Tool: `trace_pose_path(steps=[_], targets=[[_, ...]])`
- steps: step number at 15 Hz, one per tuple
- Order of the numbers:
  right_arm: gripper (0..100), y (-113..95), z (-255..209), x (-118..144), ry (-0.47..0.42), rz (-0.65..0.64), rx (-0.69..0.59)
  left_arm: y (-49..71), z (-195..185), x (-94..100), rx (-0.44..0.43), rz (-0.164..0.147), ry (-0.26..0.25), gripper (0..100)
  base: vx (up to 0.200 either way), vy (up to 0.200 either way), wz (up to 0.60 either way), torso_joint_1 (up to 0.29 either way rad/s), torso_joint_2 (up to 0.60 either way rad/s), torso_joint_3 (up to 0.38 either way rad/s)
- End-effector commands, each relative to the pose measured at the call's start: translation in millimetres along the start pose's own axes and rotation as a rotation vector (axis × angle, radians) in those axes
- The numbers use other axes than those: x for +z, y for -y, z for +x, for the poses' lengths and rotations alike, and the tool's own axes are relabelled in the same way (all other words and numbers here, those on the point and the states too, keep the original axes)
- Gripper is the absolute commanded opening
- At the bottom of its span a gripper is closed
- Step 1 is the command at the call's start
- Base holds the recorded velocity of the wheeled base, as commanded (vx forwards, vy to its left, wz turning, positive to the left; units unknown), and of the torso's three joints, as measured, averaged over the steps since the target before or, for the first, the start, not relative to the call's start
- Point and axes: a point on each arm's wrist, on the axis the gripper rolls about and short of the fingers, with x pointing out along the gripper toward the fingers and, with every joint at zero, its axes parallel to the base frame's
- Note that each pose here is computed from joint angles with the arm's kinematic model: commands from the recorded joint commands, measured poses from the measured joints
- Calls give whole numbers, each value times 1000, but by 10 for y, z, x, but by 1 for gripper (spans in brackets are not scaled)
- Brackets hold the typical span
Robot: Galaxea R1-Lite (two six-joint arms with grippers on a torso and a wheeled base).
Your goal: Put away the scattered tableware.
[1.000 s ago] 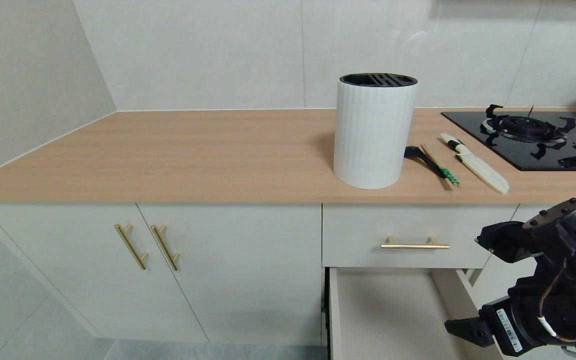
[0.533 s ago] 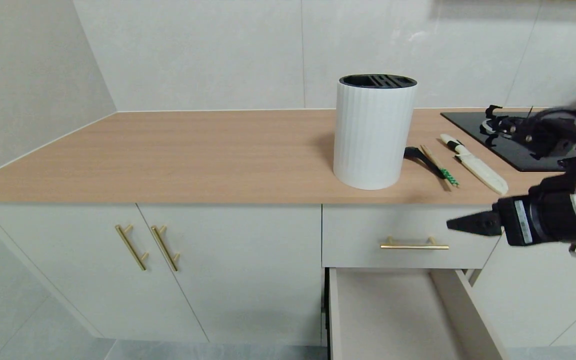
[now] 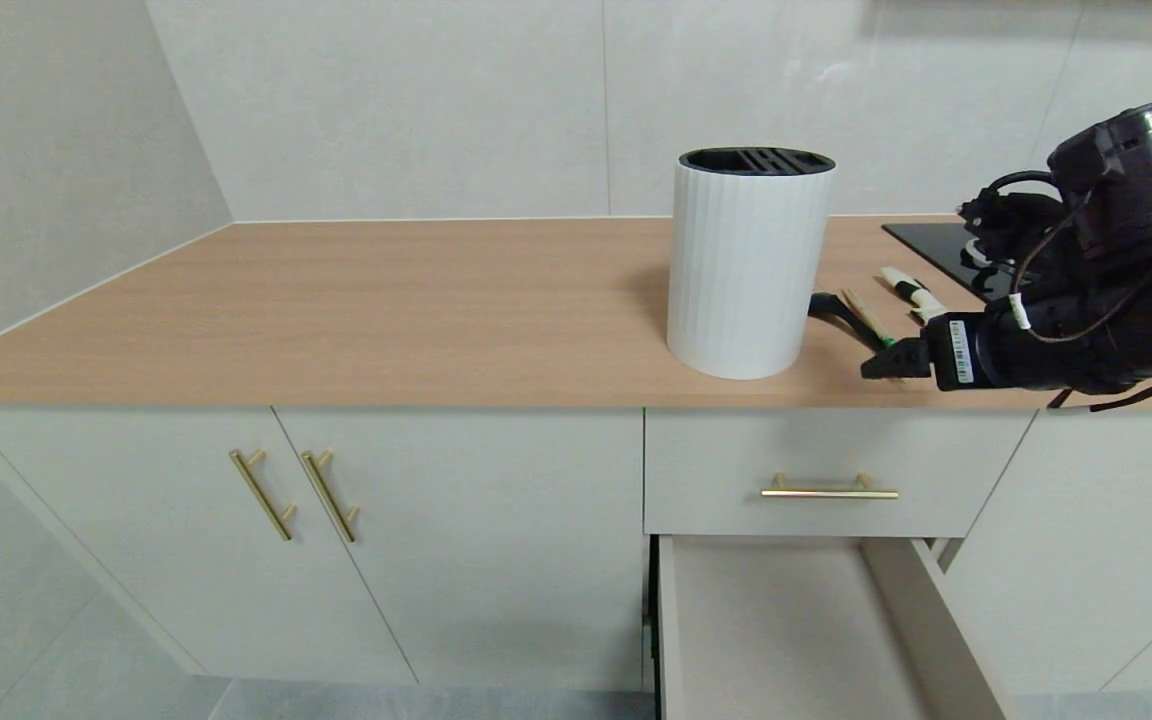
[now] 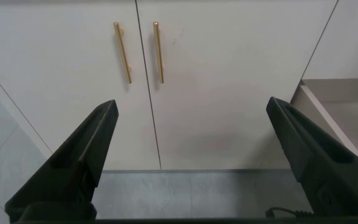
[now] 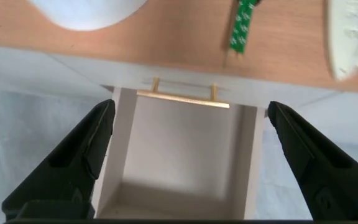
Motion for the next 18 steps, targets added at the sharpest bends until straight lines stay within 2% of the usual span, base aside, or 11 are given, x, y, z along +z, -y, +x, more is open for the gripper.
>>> trace_pose_path(steps=[1,3,8,18], targets=[[100,-23,233,-18,-29,0,-11,0,0,0,0,0,0,100,0,0,0,0,0,0],[100,55,334,35,14,24,-30,0,0,0,0,0,0,100,0,0,0,0,0,0],[100,113,523,69,40,44,-55,0,0,0,0,0,0,100,0,0,0,0,0,0],[100,236,740,108,45,71,-121,0,0,0,0,0,0,100,0,0,0,0,0,0]])
